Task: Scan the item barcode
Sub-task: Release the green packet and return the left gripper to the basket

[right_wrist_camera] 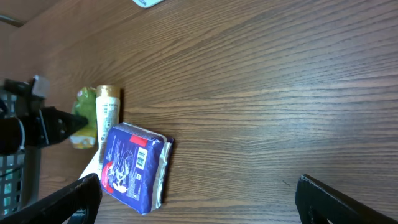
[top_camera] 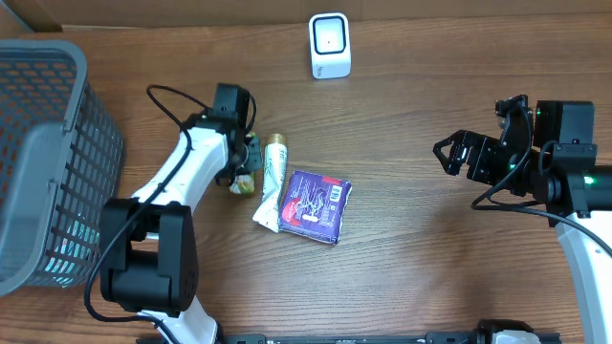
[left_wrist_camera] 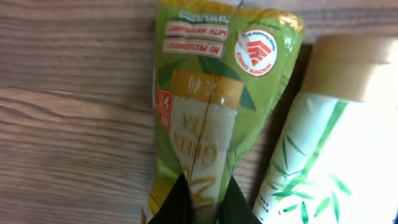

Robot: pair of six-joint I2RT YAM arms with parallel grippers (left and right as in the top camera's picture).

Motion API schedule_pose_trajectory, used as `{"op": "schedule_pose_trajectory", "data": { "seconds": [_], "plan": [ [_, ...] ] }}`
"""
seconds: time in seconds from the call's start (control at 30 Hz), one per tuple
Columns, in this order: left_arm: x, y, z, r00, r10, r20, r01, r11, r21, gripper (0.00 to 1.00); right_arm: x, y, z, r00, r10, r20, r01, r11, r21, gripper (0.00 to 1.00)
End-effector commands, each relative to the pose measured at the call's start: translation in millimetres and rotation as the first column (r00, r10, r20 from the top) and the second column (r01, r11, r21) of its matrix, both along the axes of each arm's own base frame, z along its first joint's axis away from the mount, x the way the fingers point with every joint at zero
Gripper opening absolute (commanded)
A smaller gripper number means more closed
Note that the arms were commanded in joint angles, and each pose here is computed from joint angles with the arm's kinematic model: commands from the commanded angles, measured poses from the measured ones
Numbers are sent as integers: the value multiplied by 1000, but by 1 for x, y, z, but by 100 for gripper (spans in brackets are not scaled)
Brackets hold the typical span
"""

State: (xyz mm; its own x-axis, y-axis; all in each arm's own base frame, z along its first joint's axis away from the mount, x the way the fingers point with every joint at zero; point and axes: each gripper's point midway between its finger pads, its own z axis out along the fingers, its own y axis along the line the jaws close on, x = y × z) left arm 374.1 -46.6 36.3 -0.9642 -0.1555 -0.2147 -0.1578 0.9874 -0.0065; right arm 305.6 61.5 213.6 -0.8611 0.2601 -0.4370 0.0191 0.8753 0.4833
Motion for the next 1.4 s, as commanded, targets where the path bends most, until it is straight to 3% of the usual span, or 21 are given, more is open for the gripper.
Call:
{"op": "schedule_pose_trajectory", "data": {
  "seconds": [0.0,0.2,0.5,0.7,0.87,1.03,1.2,1.37],
  "plan": [
    [-9,-13,-4,999,-45,-5,44,999,-30,4,4,0,7,1000,5,25,-5,1000,0,100],
    [-14,-33,-5,995,-96,-10,95,994,-49,4,4,0,7,1000,5,25,-5,1000,0,100],
    [-21,-62,-4,985,-175,-11,173,982,-71,34,4,0,7,1000,6,25,-6,1000,0,100],
    [-21,-62,12,983,-179,-36,177,982,-68,38,4,0,7,1000,6,25,-6,1000,0,100],
    [4,-64,79,976,-217,16,218,975,-35,38,4,0,7,1000,5,25,-5,1000,0,100],
    [35,-56,185,956,-224,191,221,975,37,40,4,0,7,1000,5,25,-5,1000,0,100],
    [41,-2,300,910,-113,398,63,989,136,41,4,0,7,1000,6,25,-6,1000,0,100],
    [13,74,359,865,80,495,-157,981,116,40,4,0,7,1000,5,25,-5,1000,0,100]
  ]
}}
